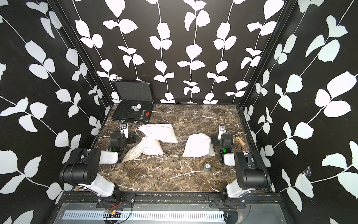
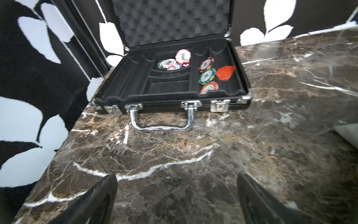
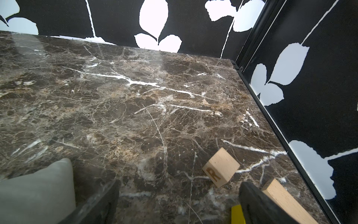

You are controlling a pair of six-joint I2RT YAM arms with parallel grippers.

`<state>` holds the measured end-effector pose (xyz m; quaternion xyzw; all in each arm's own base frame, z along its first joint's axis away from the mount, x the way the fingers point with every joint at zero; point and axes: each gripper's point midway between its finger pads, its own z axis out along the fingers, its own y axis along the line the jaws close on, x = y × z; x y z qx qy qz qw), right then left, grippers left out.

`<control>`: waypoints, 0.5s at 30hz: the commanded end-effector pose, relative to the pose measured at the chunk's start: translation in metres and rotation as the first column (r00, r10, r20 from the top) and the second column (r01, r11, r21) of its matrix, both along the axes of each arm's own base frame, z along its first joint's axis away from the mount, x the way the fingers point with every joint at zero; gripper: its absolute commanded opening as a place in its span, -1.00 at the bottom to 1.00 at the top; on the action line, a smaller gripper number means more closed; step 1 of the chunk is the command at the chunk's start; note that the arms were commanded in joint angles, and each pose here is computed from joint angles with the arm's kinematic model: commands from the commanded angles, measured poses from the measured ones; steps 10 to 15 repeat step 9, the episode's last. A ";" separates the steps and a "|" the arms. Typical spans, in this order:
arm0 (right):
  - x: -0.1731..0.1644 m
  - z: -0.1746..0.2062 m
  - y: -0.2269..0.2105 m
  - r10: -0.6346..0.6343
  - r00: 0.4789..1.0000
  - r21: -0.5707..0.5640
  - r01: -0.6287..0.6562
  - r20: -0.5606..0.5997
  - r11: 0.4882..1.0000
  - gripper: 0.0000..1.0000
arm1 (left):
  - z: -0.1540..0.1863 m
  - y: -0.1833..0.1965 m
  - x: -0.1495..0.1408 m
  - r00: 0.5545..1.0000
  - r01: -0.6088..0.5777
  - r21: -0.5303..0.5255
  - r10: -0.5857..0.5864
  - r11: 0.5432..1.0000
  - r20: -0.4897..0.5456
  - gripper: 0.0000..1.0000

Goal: Close the soil bag
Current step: Reset both arms

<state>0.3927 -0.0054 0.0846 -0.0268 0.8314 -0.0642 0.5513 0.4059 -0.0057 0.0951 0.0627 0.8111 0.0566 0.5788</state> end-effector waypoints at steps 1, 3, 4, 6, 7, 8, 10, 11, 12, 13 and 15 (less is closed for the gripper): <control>0.004 0.007 0.001 0.006 1.000 0.017 -0.006 0.021 1.000 0.98 | 0.001 -0.008 -0.002 0.999 0.042 -0.021 -0.043 0.999 -0.012 0.97; 0.004 0.007 0.001 0.004 1.000 0.016 -0.004 0.021 1.000 0.98 | 0.000 -0.008 -0.002 0.999 0.043 -0.021 -0.043 0.999 -0.016 0.97; 0.004 0.007 0.001 0.006 1.000 0.017 -0.006 0.022 1.000 0.98 | 0.000 -0.009 -0.001 0.999 0.045 -0.020 -0.045 0.999 -0.016 0.97; 0.003 0.006 0.001 0.006 1.000 0.016 -0.006 0.020 1.000 0.99 | 0.000 -0.008 -0.001 0.999 0.044 -0.020 -0.044 0.999 -0.013 0.97; 0.003 0.007 0.001 0.005 1.000 0.016 -0.005 0.021 1.000 0.99 | -0.001 -0.009 -0.001 0.999 0.045 -0.019 -0.046 0.999 -0.013 0.97; 0.004 0.007 0.001 0.006 1.000 0.016 -0.006 0.021 1.000 0.99 | 0.000 -0.009 -0.003 0.999 0.049 -0.015 -0.049 0.999 -0.010 0.97; 0.004 0.007 0.001 0.005 1.000 0.017 -0.005 0.022 1.000 0.99 | 0.002 -0.013 -0.004 0.997 0.071 -0.018 -0.071 0.997 -0.001 0.97; 0.004 0.007 0.001 0.005 1.000 0.017 -0.005 0.022 1.000 0.99 | 0.002 -0.013 -0.004 0.997 0.071 -0.018 -0.071 0.997 -0.001 0.97; 0.004 0.007 0.001 0.005 1.000 0.017 -0.005 0.022 1.000 0.99 | 0.002 -0.013 -0.004 0.997 0.071 -0.018 -0.071 0.997 -0.001 0.97; 0.004 0.007 0.001 0.005 1.000 0.017 -0.005 0.022 1.000 0.99 | 0.002 -0.013 -0.004 0.997 0.071 -0.018 -0.071 0.997 -0.001 0.97; 0.004 0.007 0.001 0.005 1.000 0.017 -0.005 0.022 1.000 0.99 | 0.002 -0.013 -0.004 0.997 0.071 -0.018 -0.071 0.997 -0.001 0.97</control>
